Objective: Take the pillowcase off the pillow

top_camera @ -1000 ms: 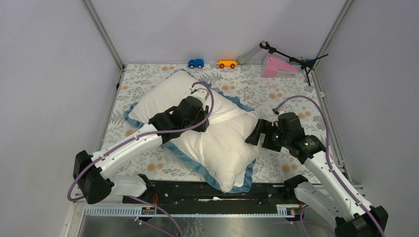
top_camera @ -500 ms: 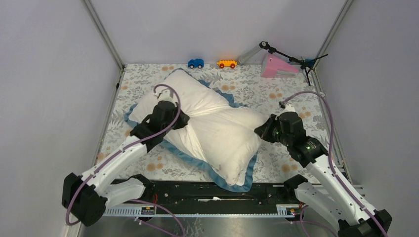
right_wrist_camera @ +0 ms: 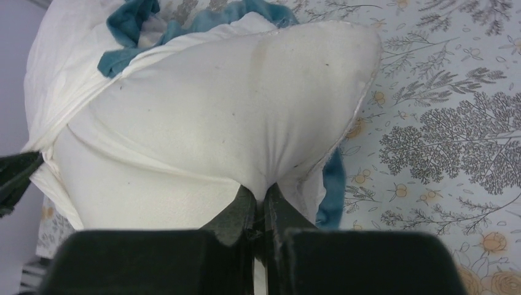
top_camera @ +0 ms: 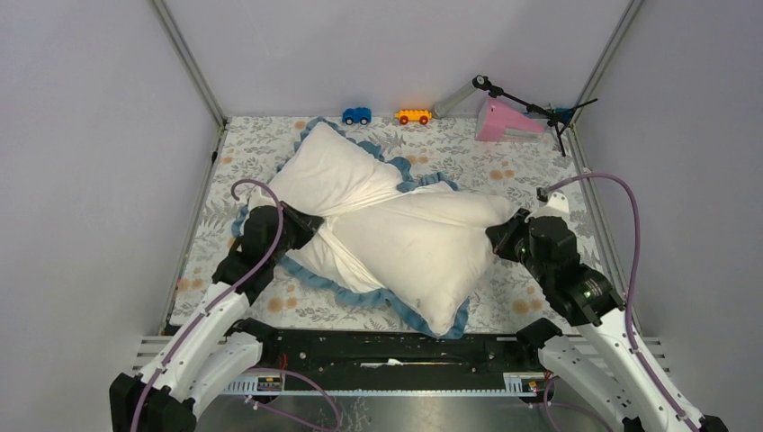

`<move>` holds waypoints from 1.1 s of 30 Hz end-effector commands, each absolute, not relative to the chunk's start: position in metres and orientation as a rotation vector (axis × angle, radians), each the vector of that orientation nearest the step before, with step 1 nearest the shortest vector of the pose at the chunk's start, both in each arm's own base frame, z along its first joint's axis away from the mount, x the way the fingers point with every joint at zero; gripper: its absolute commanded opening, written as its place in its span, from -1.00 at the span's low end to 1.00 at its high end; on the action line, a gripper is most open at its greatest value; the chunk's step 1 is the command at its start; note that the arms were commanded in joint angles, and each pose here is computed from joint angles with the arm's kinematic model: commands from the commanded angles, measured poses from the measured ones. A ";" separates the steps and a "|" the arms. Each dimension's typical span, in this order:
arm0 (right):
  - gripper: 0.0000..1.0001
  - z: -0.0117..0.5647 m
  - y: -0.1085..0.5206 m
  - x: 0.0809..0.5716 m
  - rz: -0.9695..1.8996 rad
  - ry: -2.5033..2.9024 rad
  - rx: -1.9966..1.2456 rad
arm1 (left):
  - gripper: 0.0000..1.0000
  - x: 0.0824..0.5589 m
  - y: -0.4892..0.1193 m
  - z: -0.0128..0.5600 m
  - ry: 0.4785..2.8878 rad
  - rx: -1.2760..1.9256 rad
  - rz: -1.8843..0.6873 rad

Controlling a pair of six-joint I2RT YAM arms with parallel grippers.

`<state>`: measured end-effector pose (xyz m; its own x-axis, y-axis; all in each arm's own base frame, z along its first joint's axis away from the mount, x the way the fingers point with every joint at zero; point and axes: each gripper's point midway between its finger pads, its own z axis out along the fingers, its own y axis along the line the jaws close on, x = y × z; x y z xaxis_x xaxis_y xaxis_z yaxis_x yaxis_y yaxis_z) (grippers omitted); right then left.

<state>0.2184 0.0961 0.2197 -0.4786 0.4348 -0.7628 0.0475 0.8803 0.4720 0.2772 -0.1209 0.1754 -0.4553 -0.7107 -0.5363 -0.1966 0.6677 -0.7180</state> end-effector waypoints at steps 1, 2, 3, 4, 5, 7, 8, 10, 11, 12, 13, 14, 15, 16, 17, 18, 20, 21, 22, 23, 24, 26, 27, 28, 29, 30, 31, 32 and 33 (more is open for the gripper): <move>-1.00 0.255 0.043 0.231 0.178 1.897 0.338 | -1.00 0.289 -0.038 0.173 1.827 -0.811 -0.350; -0.80 0.256 0.061 0.231 0.256 1.919 0.240 | -1.00 0.294 -0.057 0.181 1.833 -0.722 -0.455; -0.40 0.258 0.079 0.231 0.334 1.933 0.144 | -1.00 0.299 -0.076 0.193 1.818 -0.623 -0.562; -0.02 0.259 0.094 0.229 0.403 1.941 0.070 | -1.00 0.299 -0.096 0.201 1.825 -0.531 -0.663; 0.27 0.260 0.105 0.228 0.460 1.956 0.025 | -1.00 0.299 -0.113 0.208 1.837 -0.450 -0.753; 0.57 0.264 0.117 0.229 0.508 1.977 -0.015 | -1.00 0.299 -0.137 0.213 1.891 -0.342 -0.846; 0.66 0.266 0.121 0.229 0.524 1.992 -0.035 | -1.00 0.300 -0.147 0.215 1.914 -0.296 -0.875; 0.80 0.274 0.131 0.232 0.555 2.019 -0.074 | -0.99 0.298 -0.169 0.215 1.967 -0.214 -0.942; 0.85 0.277 0.135 0.233 0.568 2.035 -0.095 | -0.98 0.298 -0.177 0.214 1.985 -0.194 -0.959; 0.88 0.278 0.141 0.234 0.589 2.052 -0.120 | -0.98 0.299 -0.183 0.212 1.998 -0.184 -0.966; 0.91 0.279 0.147 0.235 0.612 2.070 -0.143 | -0.98 0.300 -0.189 0.210 2.010 -0.175 -0.969; 0.92 0.280 0.154 0.235 0.641 2.086 -0.171 | -0.98 0.301 -0.194 0.207 2.017 -0.173 -0.974; 0.94 0.281 0.160 0.235 0.669 2.103 -0.193 | -0.98 0.303 -0.198 0.207 2.009 -0.169 -0.984; 0.96 0.279 0.167 0.235 0.697 2.124 -0.215 | -0.98 0.304 -0.202 0.205 2.009 -0.168 -0.995; 0.98 0.276 0.173 0.234 0.713 2.145 -0.238 | -0.98 0.307 -0.205 0.200 2.016 -0.169 -0.999; 0.99 0.273 0.178 0.233 0.709 2.162 -0.259 | -0.98 0.310 -0.208 0.198 2.016 -0.167 -1.002; 0.99 0.262 0.187 0.229 0.652 2.199 -0.319 | -0.98 0.318 -0.210 0.192 2.025 -0.171 -0.983; 0.99 0.256 0.192 0.226 0.620 2.216 -0.354 | -0.99 0.323 -0.209 0.189 2.031 -0.176 -0.965; 0.99 0.250 0.201 0.220 0.598 2.236 -0.412 | -1.00 0.328 -0.209 0.185 2.039 -0.185 -0.946; 0.99 0.244 0.206 0.215 0.574 2.249 -0.454 | -1.00 0.333 -0.209 0.184 2.040 -0.189 -0.936; 0.99 0.239 0.214 0.208 0.568 2.262 -0.507 | -1.00 0.338 -0.211 0.184 2.040 -0.188 -0.930; 0.99 0.228 0.224 0.200 0.504 2.285 -0.584 | -1.00 0.347 -0.214 0.187 2.031 -0.185 -0.931; 0.99 0.221 0.228 0.195 0.470 2.300 -0.625 | -1.00 0.350 -0.216 0.189 2.028 -0.183 -0.931; 0.99 0.213 0.230 0.191 0.435 2.316 -0.660 | -1.00 0.354 -0.217 0.193 2.023 -0.177 -0.932; 0.99 0.203 0.230 0.189 0.400 2.335 -0.685 | -1.00 0.357 -0.218 0.195 2.017 -0.175 -0.929; 0.99 0.193 0.229 0.189 0.360 2.359 -0.692 | -1.00 0.359 -0.218 0.199 2.013 -0.171 -0.925; 0.99 0.184 0.225 0.191 0.316 2.380 -0.682 | -1.00 0.360 -0.218 0.203 2.006 -0.167 -0.918; 0.99 0.175 0.219 0.194 0.261 2.396 -0.661 | -1.00 0.360 -0.217 0.206 2.001 -0.161 -0.916; 0.99 0.166 0.214 0.198 0.206 2.408 -0.634 | -0.98 0.359 -0.218 0.209 1.997 -0.149 -0.913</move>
